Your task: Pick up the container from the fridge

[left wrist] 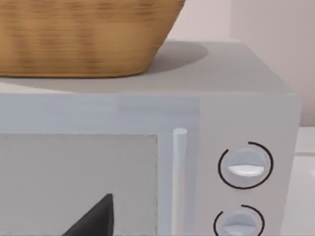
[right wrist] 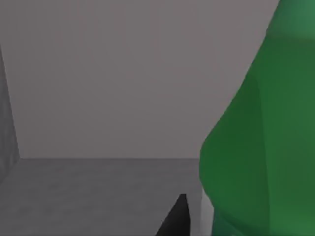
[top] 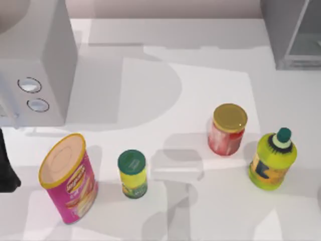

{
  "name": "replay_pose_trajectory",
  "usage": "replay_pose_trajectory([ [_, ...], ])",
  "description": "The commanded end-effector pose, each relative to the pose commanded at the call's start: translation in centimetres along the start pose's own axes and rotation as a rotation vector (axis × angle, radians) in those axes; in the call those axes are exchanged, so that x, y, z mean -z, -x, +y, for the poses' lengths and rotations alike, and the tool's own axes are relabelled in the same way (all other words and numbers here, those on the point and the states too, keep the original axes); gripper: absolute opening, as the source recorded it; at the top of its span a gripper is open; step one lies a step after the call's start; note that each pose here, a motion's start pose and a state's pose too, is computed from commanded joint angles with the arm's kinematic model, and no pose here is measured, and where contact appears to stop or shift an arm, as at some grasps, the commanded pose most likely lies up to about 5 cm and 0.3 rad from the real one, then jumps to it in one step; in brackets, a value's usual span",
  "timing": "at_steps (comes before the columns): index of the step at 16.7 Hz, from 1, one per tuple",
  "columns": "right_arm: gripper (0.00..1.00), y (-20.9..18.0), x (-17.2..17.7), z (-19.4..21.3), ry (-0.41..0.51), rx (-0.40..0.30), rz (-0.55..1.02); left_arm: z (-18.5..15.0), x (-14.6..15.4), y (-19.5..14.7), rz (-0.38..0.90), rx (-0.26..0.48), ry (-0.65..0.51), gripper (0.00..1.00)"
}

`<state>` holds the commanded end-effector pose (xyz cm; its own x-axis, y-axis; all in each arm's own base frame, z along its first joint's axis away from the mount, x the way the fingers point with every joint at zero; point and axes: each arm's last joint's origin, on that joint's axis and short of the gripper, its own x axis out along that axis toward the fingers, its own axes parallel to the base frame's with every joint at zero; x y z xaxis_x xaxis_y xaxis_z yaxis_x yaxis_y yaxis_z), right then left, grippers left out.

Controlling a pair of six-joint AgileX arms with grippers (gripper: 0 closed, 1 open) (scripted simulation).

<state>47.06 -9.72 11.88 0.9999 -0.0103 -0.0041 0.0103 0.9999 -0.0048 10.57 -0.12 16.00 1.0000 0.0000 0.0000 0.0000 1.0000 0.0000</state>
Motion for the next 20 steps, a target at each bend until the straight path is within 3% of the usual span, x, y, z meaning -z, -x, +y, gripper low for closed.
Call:
replay_pose_trajectory([
  [2,0.02,0.0,0.0,0.0,0.000,0.000,0.000,0.0,0.0,0.0,0.000,0.000,0.000,1.00],
  [3,0.00,0.0,0.0,0.0,0.000,0.000,0.000,0.0,0.0,0.0,0.000,0.000,0.000,1.00],
  [12,0.00,0.0,-0.2,-0.1,-0.002,0.002,-0.002,0.0,0.0,0.0,0.000,0.000,0.000,1.00],
  [20,0.00,0.1,-5.0,-0.2,-0.001,0.003,0.000,0.0,0.0,0.0,0.000,0.000,0.000,1.00],
])
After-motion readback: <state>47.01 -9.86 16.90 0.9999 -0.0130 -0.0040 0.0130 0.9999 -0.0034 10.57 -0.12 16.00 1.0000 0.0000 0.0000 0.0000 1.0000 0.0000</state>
